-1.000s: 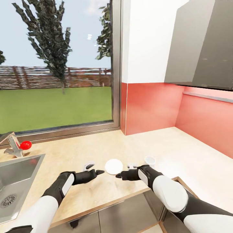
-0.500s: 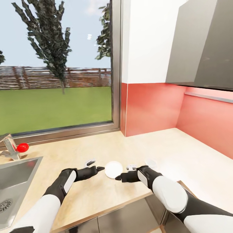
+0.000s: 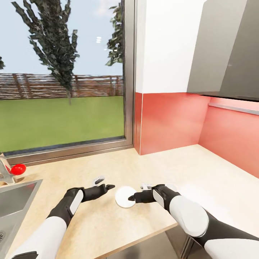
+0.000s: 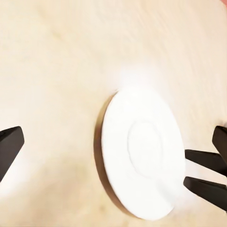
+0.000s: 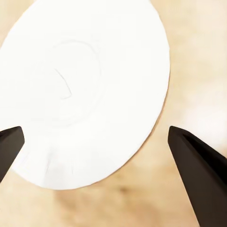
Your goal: Set up a coffee station on the kitchen countertop: keep the coffee maker on the countertop, move the bottle of coffee from the kitchen shelf to the counter next to the coffee maker, place a paper coffee filter on top of the coffee maker, put the saucer next to the coffee maker with the coffee cup on the saucer, and place the electric kettle next to the coffee maker.
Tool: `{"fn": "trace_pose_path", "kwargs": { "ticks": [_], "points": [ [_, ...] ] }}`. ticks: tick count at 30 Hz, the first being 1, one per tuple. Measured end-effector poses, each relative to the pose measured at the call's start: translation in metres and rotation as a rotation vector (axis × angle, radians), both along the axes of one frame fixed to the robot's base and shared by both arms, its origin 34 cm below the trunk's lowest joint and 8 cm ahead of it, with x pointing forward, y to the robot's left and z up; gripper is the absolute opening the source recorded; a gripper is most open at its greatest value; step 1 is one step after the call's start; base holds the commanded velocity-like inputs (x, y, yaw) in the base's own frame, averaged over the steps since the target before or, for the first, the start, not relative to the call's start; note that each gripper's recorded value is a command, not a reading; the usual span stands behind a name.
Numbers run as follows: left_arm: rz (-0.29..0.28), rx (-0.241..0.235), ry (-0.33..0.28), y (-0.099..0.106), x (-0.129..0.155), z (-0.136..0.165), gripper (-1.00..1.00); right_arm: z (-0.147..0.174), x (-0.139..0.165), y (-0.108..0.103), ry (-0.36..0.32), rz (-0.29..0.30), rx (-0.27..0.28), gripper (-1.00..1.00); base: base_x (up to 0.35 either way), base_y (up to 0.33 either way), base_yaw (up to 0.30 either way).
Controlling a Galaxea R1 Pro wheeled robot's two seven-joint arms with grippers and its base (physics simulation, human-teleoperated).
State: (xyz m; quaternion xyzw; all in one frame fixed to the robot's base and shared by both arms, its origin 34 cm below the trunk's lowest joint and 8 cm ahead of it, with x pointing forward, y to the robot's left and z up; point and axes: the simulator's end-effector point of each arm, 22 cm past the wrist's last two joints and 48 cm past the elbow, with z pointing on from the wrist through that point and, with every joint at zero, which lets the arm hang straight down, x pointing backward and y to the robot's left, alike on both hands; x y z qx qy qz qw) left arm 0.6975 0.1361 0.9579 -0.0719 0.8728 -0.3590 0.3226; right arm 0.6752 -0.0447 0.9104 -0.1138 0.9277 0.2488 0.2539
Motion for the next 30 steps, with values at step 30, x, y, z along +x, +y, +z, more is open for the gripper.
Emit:
{"fn": "trace_pose_path", "kwargs": {
  "ticks": [30],
  "points": [
    [-0.002, -0.004, 0.038, -0.030, -0.008, -0.010, 1.00, 0.000, -0.002, 0.001, 0.006, 0.001, 0.003, 1.00, 0.027, 0.000, 0.000]
  ]
}}
